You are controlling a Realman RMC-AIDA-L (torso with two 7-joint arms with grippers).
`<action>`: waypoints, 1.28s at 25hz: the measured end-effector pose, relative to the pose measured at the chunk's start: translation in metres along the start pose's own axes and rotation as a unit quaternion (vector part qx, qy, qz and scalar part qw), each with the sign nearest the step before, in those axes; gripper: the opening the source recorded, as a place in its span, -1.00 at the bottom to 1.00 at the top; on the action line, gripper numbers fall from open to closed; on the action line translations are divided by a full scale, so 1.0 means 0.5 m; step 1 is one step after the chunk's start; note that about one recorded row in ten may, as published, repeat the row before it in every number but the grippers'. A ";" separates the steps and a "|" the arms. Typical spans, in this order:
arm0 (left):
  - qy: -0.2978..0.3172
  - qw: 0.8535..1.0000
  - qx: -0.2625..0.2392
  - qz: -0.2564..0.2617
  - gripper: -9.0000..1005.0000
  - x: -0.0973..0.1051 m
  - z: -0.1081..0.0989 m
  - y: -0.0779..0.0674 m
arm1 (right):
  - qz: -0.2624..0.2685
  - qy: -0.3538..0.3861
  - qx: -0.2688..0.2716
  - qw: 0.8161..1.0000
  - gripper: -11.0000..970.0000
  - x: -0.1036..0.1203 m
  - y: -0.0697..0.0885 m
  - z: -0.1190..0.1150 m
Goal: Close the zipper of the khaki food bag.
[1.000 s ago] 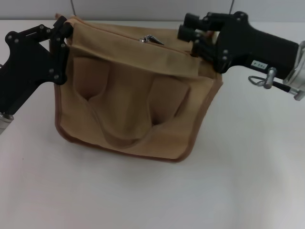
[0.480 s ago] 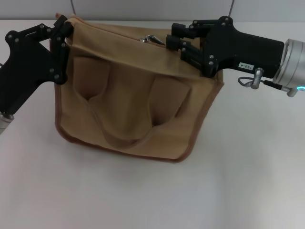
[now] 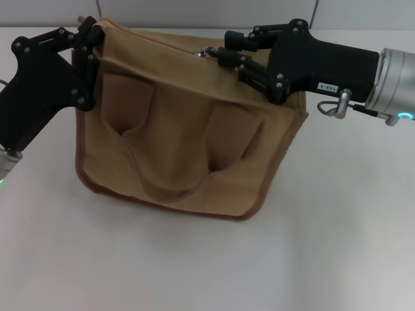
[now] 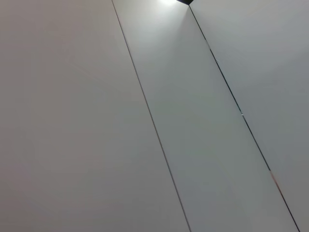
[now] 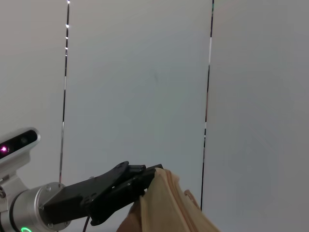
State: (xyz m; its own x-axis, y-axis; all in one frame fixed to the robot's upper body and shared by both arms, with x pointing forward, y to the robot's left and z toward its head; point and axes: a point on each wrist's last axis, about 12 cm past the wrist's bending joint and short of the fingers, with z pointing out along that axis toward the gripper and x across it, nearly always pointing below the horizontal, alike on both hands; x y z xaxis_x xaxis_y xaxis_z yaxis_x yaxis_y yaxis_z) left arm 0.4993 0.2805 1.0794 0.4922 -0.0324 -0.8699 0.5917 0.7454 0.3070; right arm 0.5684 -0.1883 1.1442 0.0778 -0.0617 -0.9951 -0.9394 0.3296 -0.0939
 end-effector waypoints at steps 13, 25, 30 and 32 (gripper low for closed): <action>-0.004 1.000 0.006 0.000 -0.94 0.000 0.008 0.001 | -0.008 0.018 0.008 1.000 -0.55 0.001 -0.010 0.016; -0.008 1.000 0.009 0.001 -0.94 -0.001 0.013 0.001 | -0.021 0.046 0.003 0.999 -0.55 0.009 -0.010 0.029; -0.011 1.000 0.009 0.001 -0.94 -0.003 0.014 0.001 | -0.028 0.054 0.002 0.998 -0.55 0.010 -0.012 0.035; -0.013 1.000 0.009 0.001 -0.94 -0.004 0.014 0.001 | -0.035 0.064 -0.006 0.997 -0.55 0.011 -0.009 0.040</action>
State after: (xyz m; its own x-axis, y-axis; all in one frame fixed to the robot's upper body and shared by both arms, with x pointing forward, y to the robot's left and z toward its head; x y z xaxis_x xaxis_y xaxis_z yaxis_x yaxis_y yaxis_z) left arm 0.5033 0.2764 1.0838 0.5099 -0.0475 -0.8589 0.6016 0.7334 0.3166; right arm 0.5799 -0.1711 1.1384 0.1008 -0.2034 -0.9739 -0.9375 0.3081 -0.1614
